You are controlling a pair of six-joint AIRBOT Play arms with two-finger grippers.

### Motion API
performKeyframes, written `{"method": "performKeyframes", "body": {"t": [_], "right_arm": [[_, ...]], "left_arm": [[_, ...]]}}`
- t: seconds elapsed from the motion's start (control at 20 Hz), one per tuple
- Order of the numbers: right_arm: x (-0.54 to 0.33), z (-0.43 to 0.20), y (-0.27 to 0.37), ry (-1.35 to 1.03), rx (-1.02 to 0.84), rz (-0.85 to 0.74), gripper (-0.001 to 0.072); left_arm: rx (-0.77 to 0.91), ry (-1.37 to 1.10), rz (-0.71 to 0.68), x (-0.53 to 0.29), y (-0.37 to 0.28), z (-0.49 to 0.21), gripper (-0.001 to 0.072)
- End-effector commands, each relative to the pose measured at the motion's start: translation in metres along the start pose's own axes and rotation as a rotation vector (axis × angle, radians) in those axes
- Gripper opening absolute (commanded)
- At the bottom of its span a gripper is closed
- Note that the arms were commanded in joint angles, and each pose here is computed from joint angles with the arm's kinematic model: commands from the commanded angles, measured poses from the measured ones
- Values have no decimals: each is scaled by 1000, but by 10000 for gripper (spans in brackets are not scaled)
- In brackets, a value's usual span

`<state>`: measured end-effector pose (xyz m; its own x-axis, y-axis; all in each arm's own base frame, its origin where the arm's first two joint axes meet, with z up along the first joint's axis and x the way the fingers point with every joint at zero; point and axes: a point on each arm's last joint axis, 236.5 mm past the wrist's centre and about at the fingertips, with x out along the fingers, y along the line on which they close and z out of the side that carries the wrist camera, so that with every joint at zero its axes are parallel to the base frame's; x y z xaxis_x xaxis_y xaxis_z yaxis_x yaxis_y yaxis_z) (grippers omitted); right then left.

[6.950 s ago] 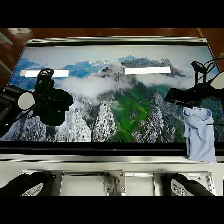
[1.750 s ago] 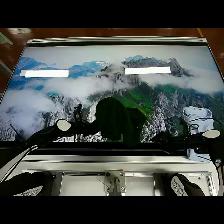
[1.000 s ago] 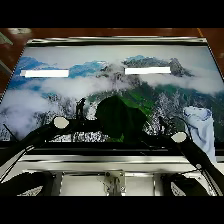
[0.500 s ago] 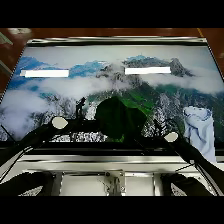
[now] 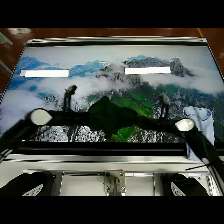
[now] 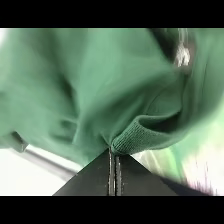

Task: Fold the shirts.

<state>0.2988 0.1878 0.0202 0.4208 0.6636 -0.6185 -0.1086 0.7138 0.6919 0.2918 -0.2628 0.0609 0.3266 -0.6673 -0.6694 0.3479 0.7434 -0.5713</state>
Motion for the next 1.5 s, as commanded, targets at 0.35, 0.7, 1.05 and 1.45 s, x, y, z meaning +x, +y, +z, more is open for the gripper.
{"method": "performKeyframes", "body": {"t": [0.35, 0.7, 1.05, 1.45], "right_arm": [[-326, 167, 219, -979, -539, 72, 51], [-315, 151, 190, -835, -515, -85, 52], [-254, 67, 113, -313, -403, -267, 52], [-168, -8, 9, 85, -87, -303, 52]], "left_arm": [[400, -661, 395, -327, -62, 118, 36], [314, -369, 595, -322, -2, 54, 36], [231, -145, 360, -242, -10, 9, 36], [45, -56, 261, -130, 46, -22, 37]]}}
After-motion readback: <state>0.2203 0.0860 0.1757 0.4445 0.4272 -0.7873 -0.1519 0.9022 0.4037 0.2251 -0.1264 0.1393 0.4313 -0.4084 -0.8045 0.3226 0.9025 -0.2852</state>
